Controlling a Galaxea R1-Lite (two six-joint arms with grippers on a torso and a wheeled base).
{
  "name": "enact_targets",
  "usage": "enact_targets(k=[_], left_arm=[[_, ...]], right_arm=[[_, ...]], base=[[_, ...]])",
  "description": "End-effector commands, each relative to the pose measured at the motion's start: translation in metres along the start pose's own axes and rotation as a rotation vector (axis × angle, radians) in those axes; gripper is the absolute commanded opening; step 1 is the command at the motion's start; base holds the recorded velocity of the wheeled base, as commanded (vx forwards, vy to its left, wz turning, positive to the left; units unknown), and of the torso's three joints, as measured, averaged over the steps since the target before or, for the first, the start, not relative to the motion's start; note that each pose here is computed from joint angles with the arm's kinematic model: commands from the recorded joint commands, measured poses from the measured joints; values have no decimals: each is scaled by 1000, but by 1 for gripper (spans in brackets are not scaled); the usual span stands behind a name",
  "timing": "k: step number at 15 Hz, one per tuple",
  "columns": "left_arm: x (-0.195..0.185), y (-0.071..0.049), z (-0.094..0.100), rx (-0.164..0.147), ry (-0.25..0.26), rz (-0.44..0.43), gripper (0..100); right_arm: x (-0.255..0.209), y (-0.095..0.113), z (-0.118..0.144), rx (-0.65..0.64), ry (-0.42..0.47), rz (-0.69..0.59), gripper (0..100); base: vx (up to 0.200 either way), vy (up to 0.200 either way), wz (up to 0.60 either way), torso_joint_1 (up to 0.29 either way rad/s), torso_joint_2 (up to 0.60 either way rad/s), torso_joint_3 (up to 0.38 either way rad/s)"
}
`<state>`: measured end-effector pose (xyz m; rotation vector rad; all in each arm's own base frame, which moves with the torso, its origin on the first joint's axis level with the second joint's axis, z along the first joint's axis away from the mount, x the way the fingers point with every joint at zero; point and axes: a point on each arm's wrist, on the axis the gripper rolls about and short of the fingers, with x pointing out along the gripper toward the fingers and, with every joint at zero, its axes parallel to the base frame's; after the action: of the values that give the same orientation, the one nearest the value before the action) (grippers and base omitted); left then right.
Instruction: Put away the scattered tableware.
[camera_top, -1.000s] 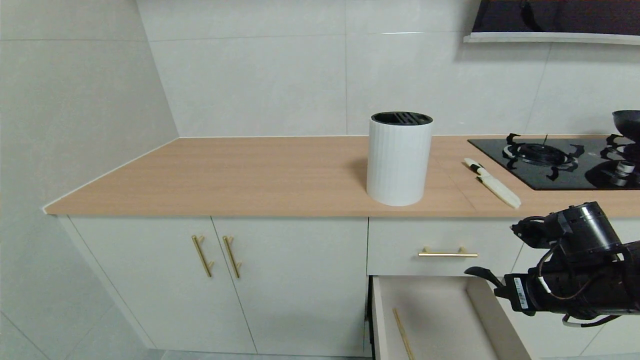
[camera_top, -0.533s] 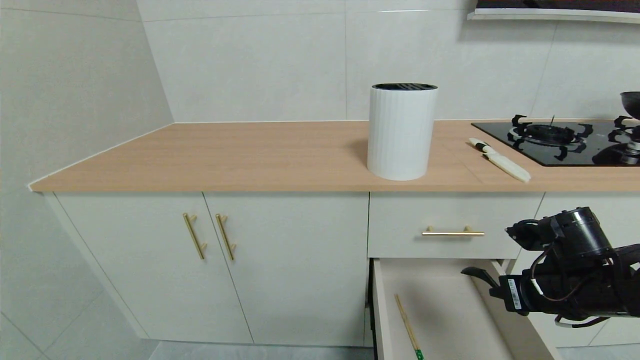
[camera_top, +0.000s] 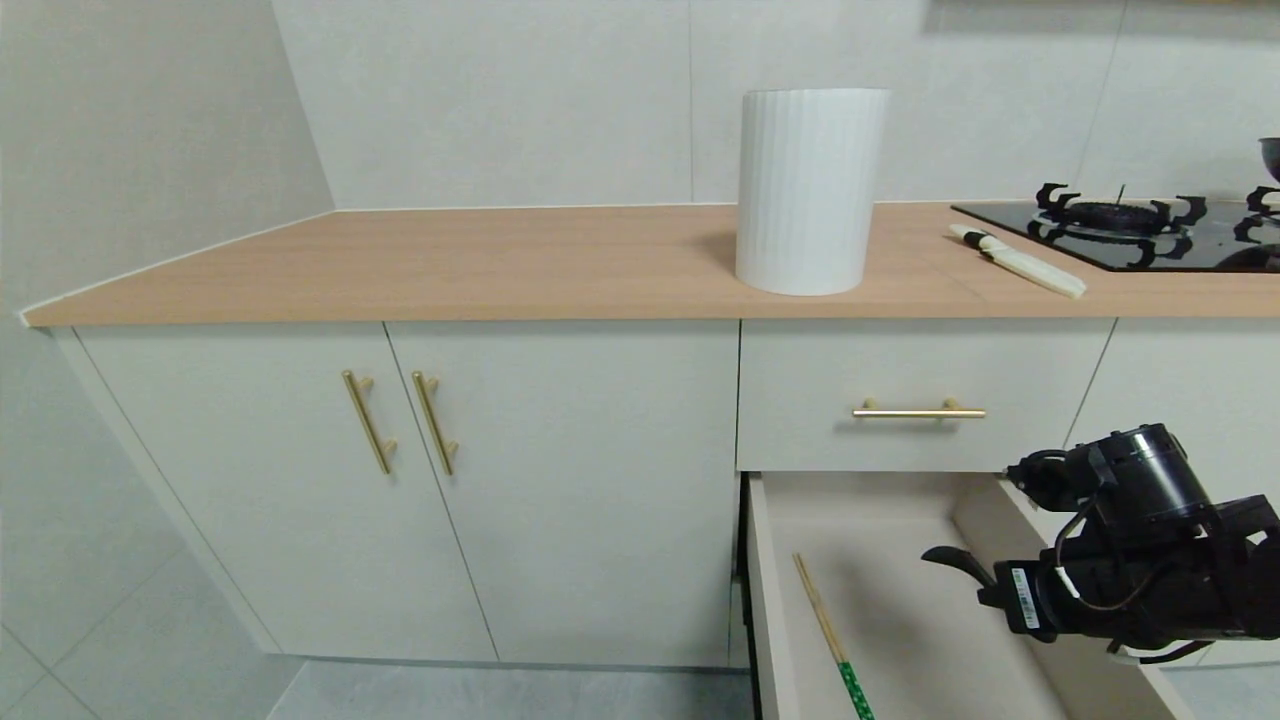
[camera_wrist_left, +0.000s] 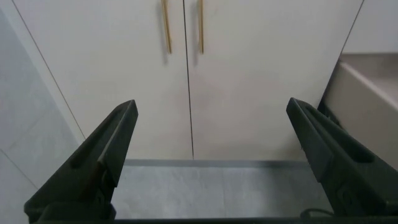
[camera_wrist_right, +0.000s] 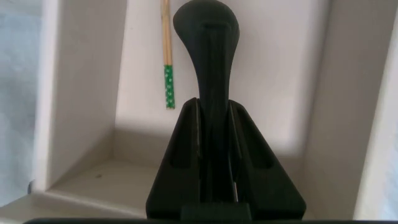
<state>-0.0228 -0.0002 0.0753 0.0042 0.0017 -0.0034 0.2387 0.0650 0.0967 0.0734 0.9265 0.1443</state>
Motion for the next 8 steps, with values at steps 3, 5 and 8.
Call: enact_targets(k=[3, 5, 8], left_arm=[[0, 0, 0, 0, 0, 0, 100], [0, 0, 0, -1, 0, 0, 100], [0, 0, 0, 0, 0, -1, 100]], right_arm=[[2, 0, 0, -1, 5, -1, 0], [3, 0, -1, -1, 8, 0, 0], [8, 0, -1, -2, 14, -1, 0]], base=[[0, 0, 0, -30, 155, 119], [0, 0, 0, -6, 25, 28], [0, 0, 0, 0, 0, 0]])
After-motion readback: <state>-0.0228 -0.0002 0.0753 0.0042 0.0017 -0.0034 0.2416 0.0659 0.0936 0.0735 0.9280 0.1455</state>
